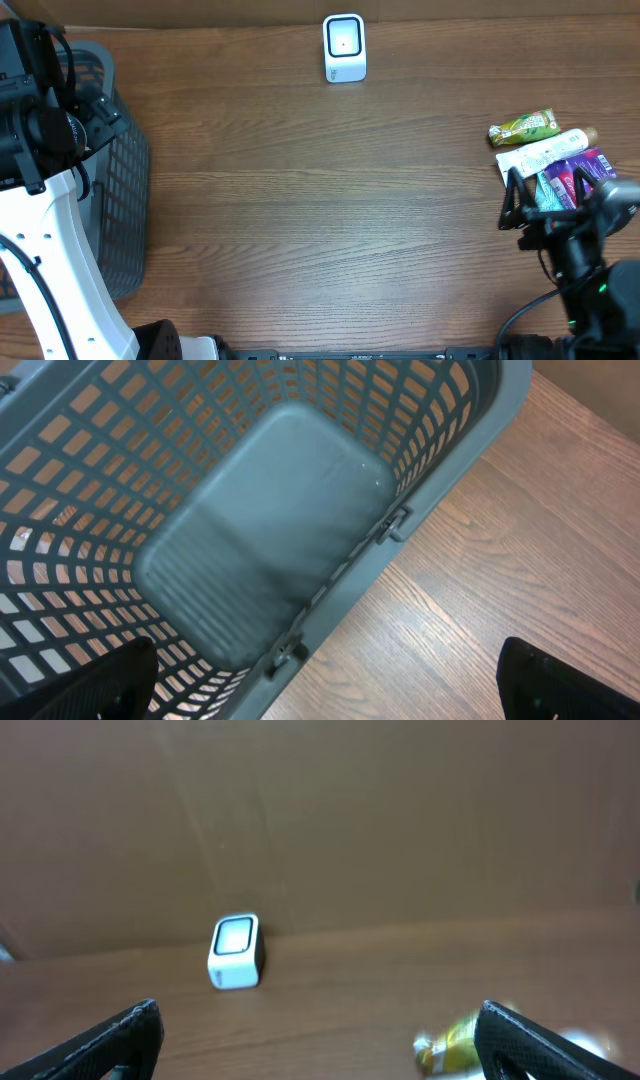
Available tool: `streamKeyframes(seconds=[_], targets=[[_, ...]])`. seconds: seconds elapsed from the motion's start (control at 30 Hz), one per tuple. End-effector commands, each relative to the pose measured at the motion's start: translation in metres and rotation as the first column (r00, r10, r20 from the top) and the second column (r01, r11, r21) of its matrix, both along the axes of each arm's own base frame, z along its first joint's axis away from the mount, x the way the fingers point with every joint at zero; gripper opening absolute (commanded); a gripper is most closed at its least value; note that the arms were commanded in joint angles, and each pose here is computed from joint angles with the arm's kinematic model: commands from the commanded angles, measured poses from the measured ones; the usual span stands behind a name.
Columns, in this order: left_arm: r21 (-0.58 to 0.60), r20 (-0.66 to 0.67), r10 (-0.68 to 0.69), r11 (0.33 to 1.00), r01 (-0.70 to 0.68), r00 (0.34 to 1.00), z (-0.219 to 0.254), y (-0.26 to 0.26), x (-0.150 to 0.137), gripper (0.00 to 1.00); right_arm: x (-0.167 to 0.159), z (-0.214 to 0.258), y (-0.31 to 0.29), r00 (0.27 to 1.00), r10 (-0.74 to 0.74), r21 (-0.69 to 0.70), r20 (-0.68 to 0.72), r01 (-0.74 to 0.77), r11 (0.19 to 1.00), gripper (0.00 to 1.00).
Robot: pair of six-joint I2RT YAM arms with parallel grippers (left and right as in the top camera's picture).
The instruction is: Scan the item barcode
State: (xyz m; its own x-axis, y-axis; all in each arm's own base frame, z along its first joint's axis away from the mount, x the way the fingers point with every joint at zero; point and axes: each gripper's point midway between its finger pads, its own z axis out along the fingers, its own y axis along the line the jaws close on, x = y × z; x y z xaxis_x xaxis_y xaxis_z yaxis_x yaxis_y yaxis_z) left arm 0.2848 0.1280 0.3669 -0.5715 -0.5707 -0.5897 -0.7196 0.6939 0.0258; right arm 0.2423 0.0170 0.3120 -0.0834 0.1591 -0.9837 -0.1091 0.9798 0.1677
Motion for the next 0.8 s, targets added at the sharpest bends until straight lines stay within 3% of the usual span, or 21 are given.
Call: streamKeyframes(seconds=[0.0,0.27,0.77], targets=[[-0.006,-0.003,0.005,1.0,-0.005,1.0,-0.003,0.0,0.002,1.0,-0.002,-0.029,0.01,0.996,0.054,-0.12,0.065,-0.046,0.992,1.0],[-0.007,-0.004,0.005,1.0,-0.005,1.0,-0.003,0.0,0.003,1.0,0.003,-0.079,0.018,0.986,0.065,-0.129,0.156,-0.045,0.991,1.0],[-0.007,-0.004,0.005,1.0,-0.005,1.0,-0.003,0.0,0.003,0.99,0.001,-0.139,0.022,0.993,0.091,-0.194,0.078,-0.075,0.978,1.0]])
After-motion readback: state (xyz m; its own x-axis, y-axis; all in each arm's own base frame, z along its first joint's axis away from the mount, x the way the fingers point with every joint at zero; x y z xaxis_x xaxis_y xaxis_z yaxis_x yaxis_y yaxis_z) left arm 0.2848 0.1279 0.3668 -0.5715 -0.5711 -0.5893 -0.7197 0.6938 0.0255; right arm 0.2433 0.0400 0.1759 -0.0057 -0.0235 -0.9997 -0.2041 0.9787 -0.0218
